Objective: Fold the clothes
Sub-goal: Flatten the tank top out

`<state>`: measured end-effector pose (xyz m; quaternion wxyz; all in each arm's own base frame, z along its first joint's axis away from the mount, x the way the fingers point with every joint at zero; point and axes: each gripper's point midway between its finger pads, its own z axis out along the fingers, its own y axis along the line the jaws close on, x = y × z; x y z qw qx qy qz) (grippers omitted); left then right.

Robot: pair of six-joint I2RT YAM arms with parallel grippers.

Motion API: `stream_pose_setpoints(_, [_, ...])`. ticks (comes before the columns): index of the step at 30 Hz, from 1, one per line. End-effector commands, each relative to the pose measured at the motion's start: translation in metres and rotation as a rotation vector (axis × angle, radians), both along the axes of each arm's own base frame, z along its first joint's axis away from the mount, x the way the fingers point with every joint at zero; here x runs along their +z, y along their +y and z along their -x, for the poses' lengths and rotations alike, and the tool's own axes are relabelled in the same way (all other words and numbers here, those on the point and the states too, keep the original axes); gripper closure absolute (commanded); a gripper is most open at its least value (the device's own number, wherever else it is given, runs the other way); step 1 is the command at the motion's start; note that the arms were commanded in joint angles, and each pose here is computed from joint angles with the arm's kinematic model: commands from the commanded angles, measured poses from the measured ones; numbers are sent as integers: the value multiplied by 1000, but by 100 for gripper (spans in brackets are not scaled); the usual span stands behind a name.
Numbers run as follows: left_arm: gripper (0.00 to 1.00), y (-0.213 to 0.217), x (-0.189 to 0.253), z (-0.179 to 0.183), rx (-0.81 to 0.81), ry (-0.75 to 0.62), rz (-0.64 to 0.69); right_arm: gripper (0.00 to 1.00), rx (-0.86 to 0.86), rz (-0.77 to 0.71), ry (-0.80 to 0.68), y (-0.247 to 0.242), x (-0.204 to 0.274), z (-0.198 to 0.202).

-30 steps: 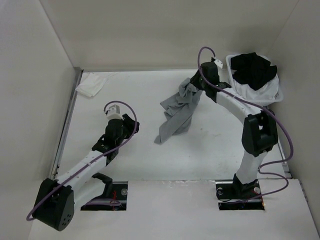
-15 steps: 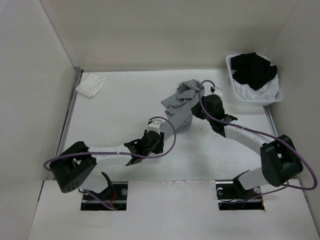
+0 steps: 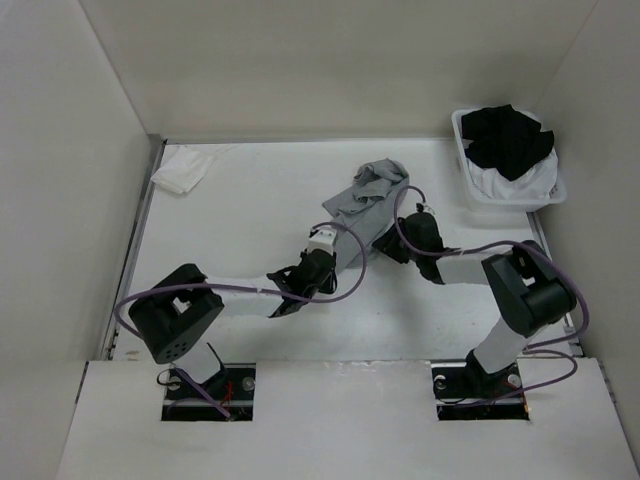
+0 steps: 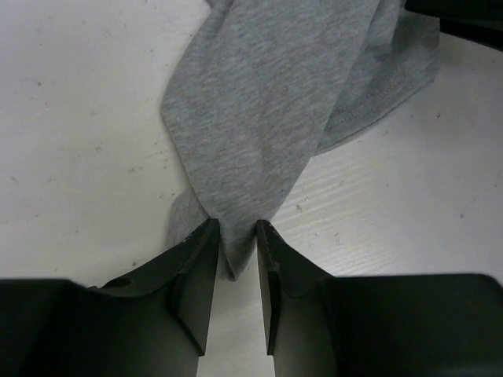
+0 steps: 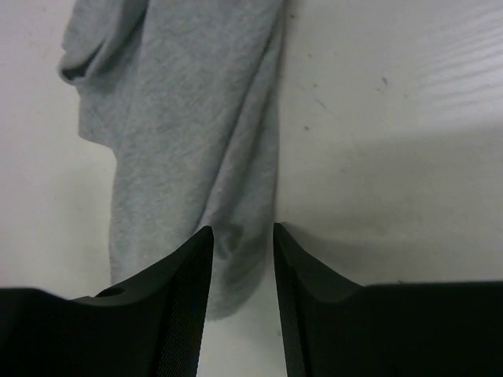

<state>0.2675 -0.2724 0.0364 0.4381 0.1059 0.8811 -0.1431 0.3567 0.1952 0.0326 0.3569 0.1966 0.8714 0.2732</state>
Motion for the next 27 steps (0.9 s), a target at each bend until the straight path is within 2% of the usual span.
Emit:
stream_pose_setpoints(1, [76,-14,23,-19,11,-62,47,61,33,-115,-30,21,9,-12])
stream_pose_setpoints(2, [77,-13,21,-19,12,-59,43,65,35,-124,-26,22,7,-13])
stream_pose_setpoints(4, [90,-10,19,-23,22,-49,45,92,21,-156,-57,22,15,-19])
stream_pose_setpoints(7, [99,3,36,-34,79,-51,114,97,0,-136,-119,13,41,-19])
stream_pose_setpoints(10, [100,19,64,-47,128,-46,251,98,-5,-56,-174,-1,76,-10])
stream_pose_setpoints(13, [100,40,106,-51,173,-37,447,98,10,39,-219,-11,117,7])
stream_pose_setpoints(14, [100,50,126,-48,180,-32,530,98,46,100,-237,-13,143,25])
stream_pose_setpoints(18, [100,69,160,-35,182,-32,676,98,126,225,-252,-17,189,74])
stream_pose_setpoints(21, [100,80,160,-26,189,14,728,94,218,277,-233,-10,203,114])
stream_pose_setpoints(24, [100,85,134,-22,215,100,724,87,315,282,-187,11,186,137])
stream_pose_setpoints(26, [100,98,101,-21,283,168,709,74,410,289,-153,34,154,154])
stream_pose_setpoints(27, [100,104,93,-22,312,182,710,69,405,281,-154,36,148,153])
